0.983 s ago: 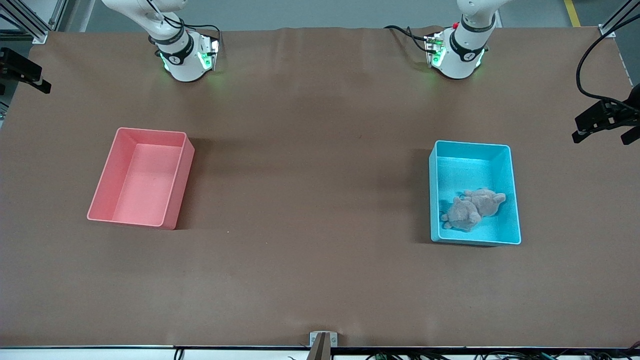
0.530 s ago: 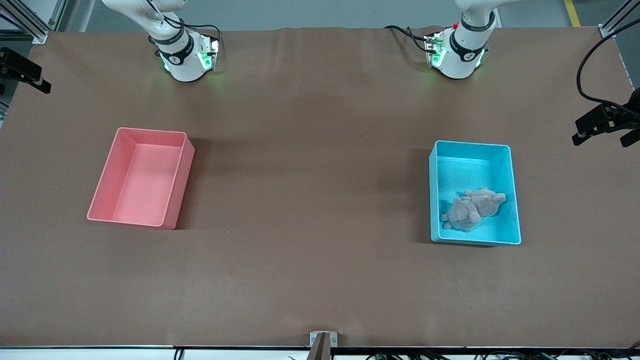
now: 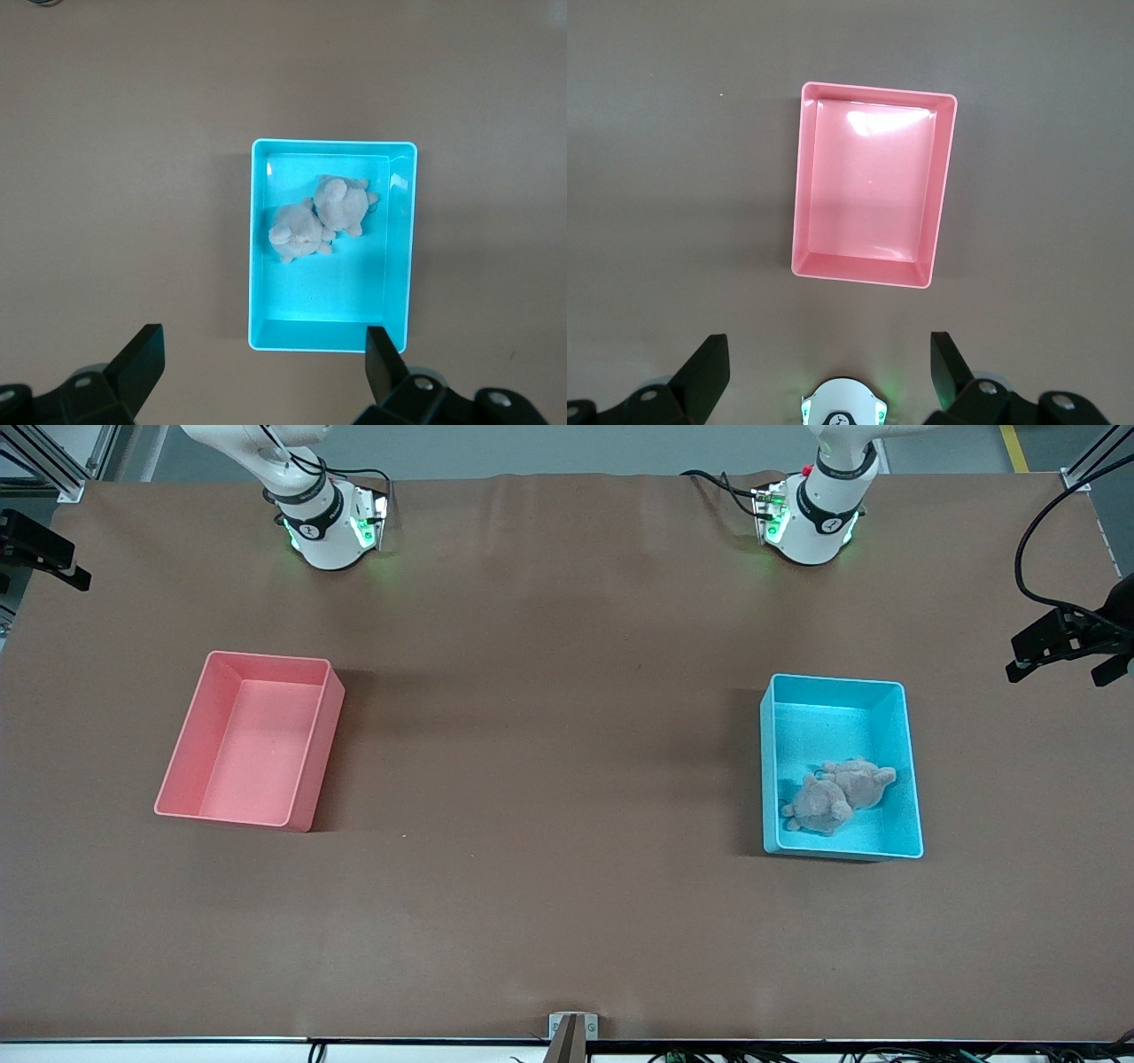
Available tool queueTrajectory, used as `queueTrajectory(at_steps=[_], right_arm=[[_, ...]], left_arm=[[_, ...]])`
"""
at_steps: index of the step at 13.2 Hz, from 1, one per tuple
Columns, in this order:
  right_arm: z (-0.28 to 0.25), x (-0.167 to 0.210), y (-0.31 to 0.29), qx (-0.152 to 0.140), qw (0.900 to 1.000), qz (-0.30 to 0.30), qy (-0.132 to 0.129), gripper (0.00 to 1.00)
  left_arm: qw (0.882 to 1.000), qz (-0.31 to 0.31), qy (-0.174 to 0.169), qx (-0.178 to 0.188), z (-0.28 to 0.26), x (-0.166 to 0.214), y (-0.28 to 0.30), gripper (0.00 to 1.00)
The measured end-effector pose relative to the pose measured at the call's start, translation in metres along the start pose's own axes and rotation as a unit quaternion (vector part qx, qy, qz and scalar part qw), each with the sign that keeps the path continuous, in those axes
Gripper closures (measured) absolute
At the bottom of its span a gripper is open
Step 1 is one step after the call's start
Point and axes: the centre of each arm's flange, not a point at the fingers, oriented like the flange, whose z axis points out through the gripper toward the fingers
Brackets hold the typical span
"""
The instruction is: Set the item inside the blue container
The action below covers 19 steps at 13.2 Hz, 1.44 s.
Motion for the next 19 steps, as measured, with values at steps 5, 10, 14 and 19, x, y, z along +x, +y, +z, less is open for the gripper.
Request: queueTrajectory(at_steps=[5,10,14,19], right_arm=[[0.000,0.000,0.000,-0.001,1.000,0.000,0.000,0.00],[0.000,0.000,0.000,-0.001,1.000,0.000,0.000,0.00],[0.000,0.000,-0.001,-0.001,1.000,0.000,0.000,0.00],[0.000,0.000,-0.001,-0.001,1.000,0.002,0.000,0.00]], left_arm=[[1.000,0.002,0.000,0.000,0.000,0.000,0.002,0.00],[1.000,0.001,0.006,0.000,-0.006,0.001,0.001,0.00],[1.000,-0.001,0.019,0.002,-0.019,0.001,-0.001,0.00],[1.000,-0.004,0.018,0.002,-0.021,0.000,-0.005,0.00]])
